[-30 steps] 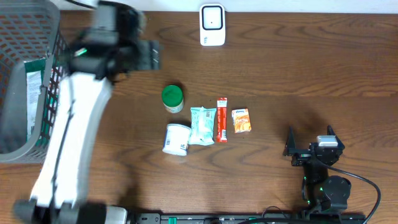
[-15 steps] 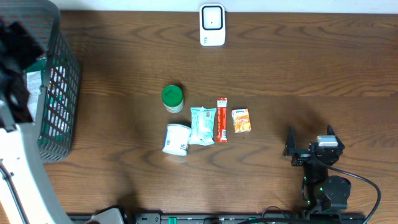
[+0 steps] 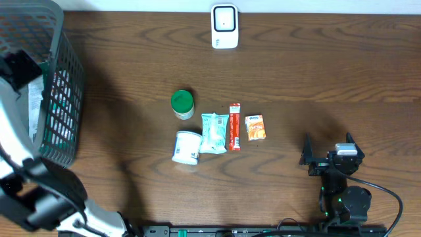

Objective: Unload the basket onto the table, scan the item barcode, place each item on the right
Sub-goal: 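Move the left gripper back into the grey basket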

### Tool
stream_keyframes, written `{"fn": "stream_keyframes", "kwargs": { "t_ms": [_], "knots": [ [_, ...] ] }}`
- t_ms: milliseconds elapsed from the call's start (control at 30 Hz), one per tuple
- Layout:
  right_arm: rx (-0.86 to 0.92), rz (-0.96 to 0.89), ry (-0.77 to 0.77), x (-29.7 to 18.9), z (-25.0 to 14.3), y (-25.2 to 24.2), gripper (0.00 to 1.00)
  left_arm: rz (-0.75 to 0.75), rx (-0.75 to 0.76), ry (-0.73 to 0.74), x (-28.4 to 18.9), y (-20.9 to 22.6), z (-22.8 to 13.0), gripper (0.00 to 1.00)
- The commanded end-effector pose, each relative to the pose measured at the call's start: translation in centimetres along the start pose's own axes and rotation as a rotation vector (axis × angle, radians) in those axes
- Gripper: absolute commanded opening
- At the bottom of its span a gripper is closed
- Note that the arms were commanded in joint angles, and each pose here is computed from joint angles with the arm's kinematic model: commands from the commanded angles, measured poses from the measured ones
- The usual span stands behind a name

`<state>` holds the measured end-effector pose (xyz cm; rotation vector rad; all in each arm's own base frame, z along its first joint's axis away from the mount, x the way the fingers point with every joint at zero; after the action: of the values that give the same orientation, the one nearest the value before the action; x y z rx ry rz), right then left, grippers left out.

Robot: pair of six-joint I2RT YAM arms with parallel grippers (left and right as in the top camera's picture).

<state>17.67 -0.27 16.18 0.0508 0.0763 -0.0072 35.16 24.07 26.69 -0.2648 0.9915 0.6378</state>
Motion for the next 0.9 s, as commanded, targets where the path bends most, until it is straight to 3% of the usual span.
{"fn": "stream_keyframes", "kwargs": {
  "t_ms": [0, 367, 867],
  "knots": [
    [-0.004, -0.005, 0.002, 0.0, -0.1, -0.1, 0.99, -0.041, 0.1, 0.085, 3.4, -0.5, -1.0, 0.98],
    [-0.004, -0.005, 0.002, 0.0, -0.1, -0.1, 0.99, -0.055, 0.219, 0.273, 11.6, -0.7, -4.1, 0.98],
    [-0.004, -0.005, 0.002, 0.0, -0.1, -0.1, 0.99, -0.066, 0.244, 0.372, 15.2, -0.4, -7.0, 0.98]
  ]
}}
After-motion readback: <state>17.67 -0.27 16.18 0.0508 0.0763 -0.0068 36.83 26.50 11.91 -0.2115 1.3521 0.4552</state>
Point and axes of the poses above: each gripper's point midway between its finger pads, its own x axis out along the fingers, its own y axis along the line the jaws close on, z = x × y, the point moved 7 cm from there along -x, back along the fingers, and after that the axes turned 6 degrees about x, right-handed, at the moved point
